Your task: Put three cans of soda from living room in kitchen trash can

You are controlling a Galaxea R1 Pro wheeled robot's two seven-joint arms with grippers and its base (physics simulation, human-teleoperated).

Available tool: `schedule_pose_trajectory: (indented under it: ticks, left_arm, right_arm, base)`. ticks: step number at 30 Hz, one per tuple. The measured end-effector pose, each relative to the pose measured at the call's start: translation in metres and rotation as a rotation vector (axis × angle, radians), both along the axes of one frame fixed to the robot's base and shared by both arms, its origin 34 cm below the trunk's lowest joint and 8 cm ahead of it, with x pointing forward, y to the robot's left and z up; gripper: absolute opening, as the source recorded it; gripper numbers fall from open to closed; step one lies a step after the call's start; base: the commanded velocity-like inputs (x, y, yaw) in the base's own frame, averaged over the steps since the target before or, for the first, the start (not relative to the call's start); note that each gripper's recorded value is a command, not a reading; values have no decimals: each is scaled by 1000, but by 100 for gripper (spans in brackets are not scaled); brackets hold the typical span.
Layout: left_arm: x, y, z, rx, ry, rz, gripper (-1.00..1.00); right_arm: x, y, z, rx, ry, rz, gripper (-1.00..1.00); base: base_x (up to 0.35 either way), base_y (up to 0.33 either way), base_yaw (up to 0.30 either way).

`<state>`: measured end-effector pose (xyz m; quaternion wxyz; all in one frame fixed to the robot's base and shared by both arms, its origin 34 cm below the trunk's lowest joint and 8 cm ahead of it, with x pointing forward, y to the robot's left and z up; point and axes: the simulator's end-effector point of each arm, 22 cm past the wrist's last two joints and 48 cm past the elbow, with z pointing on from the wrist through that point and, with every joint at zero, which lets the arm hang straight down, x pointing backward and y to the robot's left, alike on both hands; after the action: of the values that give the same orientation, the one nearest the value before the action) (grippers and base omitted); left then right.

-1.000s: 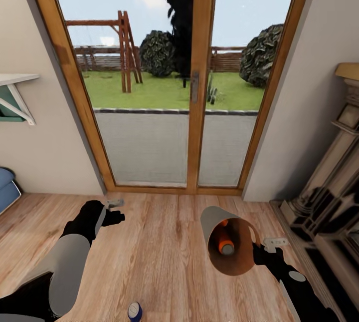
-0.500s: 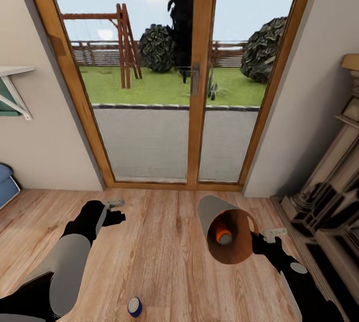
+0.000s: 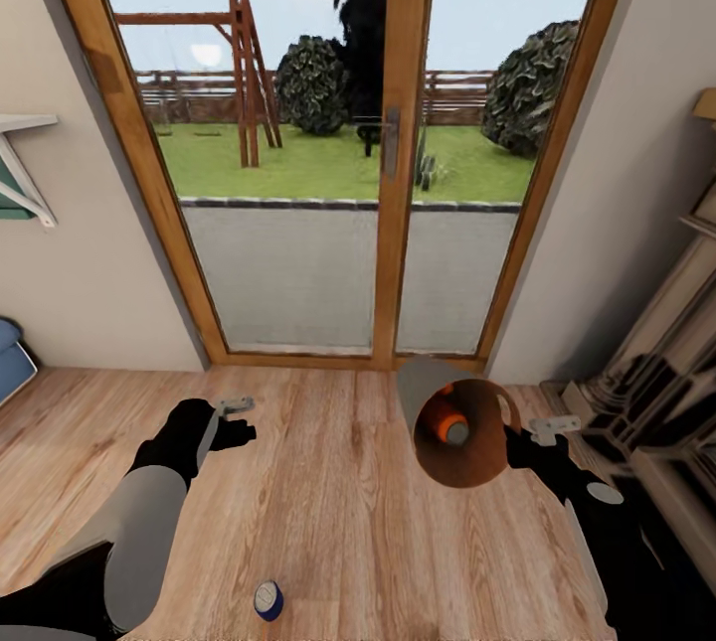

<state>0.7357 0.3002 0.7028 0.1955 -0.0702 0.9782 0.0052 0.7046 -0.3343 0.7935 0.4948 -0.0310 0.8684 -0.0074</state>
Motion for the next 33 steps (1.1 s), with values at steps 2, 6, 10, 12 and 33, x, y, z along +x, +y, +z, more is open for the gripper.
schedule_pose_trajectory:
  ticks: [2, 6, 10, 12, 33]
  left_arm:
    - [0, -2, -5, -1, 3, -2, 100]
    - [-2, -2, -15, 7, 11, 1, 100]
    - [-3, 0, -25, 22, 20, 7, 100]
    - [-4, 0, -30, 23, 24, 8, 100]
    - [-11, -9, -84, 17, 56, 1, 100]
  right_arm:
    - [1, 0, -1, 3, 0, -1, -100]
    - [3, -1, -4, -1, -2, -3, -100]
    - [2, -2, -5, 0, 24, -8, -100]
    - [4, 0, -2, 6, 17, -8, -100]
    - [0, 1, -56, 21, 101, -11, -100]
  base:
    - [0, 0, 0]
    - [0, 0, 0]
    - [0, 0, 0]
    - [0, 0, 0]
    - [0, 0, 0]
